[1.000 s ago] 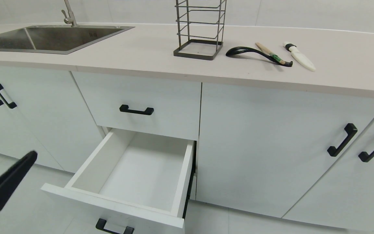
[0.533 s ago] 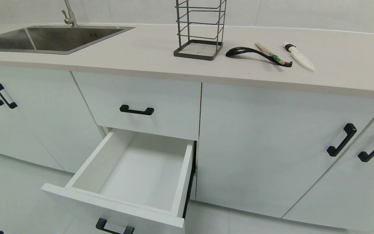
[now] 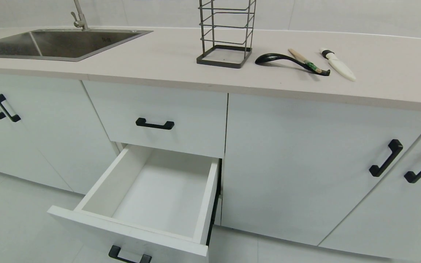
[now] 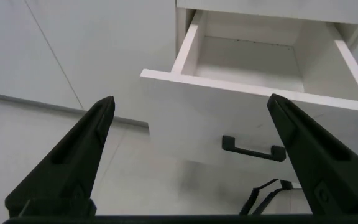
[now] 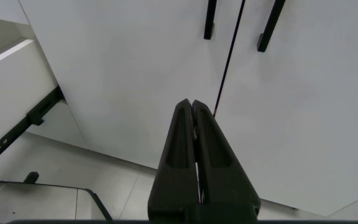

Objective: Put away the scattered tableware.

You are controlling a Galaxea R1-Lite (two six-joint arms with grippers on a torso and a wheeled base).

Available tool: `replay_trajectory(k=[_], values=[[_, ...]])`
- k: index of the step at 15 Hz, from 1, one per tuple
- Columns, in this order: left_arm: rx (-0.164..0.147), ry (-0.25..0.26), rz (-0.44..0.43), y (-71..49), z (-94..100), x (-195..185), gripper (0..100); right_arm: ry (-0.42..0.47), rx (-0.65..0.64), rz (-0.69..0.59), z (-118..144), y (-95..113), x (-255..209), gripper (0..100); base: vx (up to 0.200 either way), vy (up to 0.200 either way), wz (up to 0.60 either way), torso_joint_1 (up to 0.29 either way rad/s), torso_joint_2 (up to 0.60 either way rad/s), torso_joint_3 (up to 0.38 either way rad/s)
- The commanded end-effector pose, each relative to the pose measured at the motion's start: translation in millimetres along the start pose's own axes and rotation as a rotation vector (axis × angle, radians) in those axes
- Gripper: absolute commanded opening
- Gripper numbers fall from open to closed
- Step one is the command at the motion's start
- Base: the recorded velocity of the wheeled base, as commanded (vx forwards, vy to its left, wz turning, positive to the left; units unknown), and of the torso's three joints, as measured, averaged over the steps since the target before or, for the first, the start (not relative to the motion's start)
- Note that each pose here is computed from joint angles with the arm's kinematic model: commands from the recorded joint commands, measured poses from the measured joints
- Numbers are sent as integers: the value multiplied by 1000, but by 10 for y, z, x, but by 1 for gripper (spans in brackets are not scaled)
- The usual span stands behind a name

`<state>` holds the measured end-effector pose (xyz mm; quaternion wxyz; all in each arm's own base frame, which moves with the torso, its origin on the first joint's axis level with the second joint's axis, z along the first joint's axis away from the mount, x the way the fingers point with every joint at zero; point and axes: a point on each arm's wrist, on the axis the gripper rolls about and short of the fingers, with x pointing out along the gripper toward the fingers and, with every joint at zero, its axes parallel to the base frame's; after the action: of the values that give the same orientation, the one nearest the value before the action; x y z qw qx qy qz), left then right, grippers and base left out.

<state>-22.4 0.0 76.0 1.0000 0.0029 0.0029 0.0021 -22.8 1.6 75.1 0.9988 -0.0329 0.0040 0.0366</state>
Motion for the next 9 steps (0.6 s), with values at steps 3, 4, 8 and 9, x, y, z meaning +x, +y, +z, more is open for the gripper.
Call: replay_trajectory(k=[3,4,8,9], values=[[-1,-4,-1,0,-7,-4,100,2,0,1,0,0,1,0,0,0,400,0,-3,5],[-1,-6,0,0,-5,-4,100,0,0,1,-1,0,0,0,0,0,0,0,0,0],[-1,-4,0,0,-7,-4,100,2,-3,1,0,0,1,0,0,0,0,0,0,0],[-1,-4,0,0,-7,-4,100,2,-3,1,0,0,1,0,0,0,0,66,-80,-27]])
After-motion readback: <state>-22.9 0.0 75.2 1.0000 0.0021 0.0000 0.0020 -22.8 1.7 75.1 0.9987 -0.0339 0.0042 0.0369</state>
